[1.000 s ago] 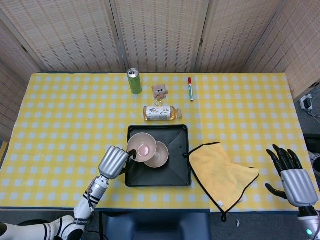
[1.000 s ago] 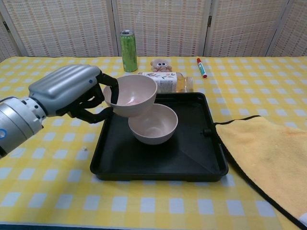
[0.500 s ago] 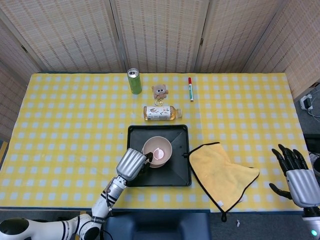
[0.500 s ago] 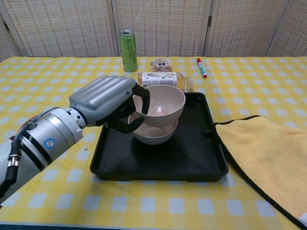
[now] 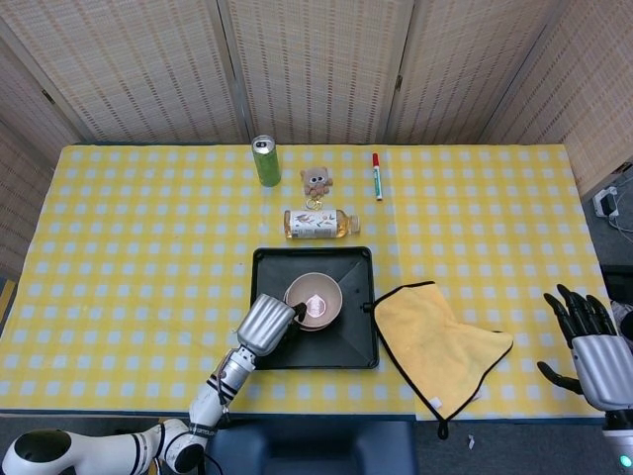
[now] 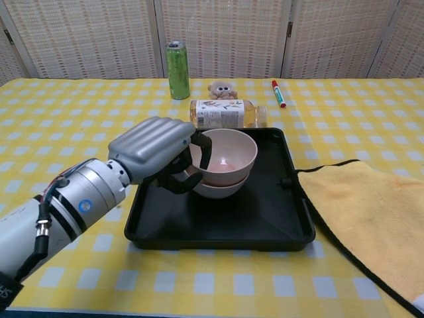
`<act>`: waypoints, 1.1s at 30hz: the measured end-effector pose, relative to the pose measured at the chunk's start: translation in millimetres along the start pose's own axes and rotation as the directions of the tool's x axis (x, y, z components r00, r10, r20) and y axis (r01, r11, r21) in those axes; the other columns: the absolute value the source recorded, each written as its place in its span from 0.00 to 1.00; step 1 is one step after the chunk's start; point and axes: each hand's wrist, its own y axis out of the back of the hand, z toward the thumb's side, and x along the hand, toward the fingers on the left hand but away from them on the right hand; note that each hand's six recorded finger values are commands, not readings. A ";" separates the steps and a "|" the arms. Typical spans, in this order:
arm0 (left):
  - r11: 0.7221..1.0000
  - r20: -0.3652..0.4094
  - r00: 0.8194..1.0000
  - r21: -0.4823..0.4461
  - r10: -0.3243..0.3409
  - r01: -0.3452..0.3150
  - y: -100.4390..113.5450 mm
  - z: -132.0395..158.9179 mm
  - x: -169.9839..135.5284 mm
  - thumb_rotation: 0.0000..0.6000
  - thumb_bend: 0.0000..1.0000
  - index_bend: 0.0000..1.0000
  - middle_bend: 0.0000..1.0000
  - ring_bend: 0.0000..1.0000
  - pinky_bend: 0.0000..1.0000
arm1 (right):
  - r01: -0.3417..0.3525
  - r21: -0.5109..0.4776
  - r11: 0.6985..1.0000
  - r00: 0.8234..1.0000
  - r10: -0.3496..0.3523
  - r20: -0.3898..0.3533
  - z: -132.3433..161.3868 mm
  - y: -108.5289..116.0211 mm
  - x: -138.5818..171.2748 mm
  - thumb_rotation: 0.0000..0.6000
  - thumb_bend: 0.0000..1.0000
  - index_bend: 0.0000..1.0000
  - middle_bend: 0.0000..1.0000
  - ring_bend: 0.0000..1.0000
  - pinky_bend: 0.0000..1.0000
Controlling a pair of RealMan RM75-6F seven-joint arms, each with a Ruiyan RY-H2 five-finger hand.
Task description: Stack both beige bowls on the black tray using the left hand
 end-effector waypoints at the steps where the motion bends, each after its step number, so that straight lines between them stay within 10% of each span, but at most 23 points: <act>1: 1.000 0.000 1.000 0.001 0.000 0.000 0.0 -0.4 -0.3 1.00 0.53 0.66 1.00 1.00 1.00 | 0.000 0.000 1.000 1.000 0.000 0.000 0.1 -0.1 0.0 1.00 0.21 0.00 0.00 0.00 0.00; 16: 1.000 -0.007 1.000 0.007 -0.017 0.017 -4.3 -7.9 -8.3 1.00 0.53 0.65 1.00 1.00 1.00 | -0.003 0.007 1.000 1.000 0.003 -0.001 2.2 -2.1 -1.6 1.00 0.21 0.00 0.00 0.00 0.00; 26: 0.999 0.005 1.000 -0.017 -0.026 0.026 -0.9 -4.8 -15.1 1.00 0.37 0.25 1.00 1.00 1.00 | -0.005 0.010 1.000 1.000 0.006 -0.011 5.4 -3.6 -1.4 1.00 0.21 0.00 0.00 0.00 0.00; 33: 1.000 -0.001 1.000 -0.007 0.000 0.000 8.9 -6.3 -20.2 1.00 0.32 0.17 1.00 1.00 1.00 | -0.001 0.012 1.000 1.000 0.001 -0.021 7.1 -3.3 0.8 1.00 0.21 0.00 0.00 0.00 0.00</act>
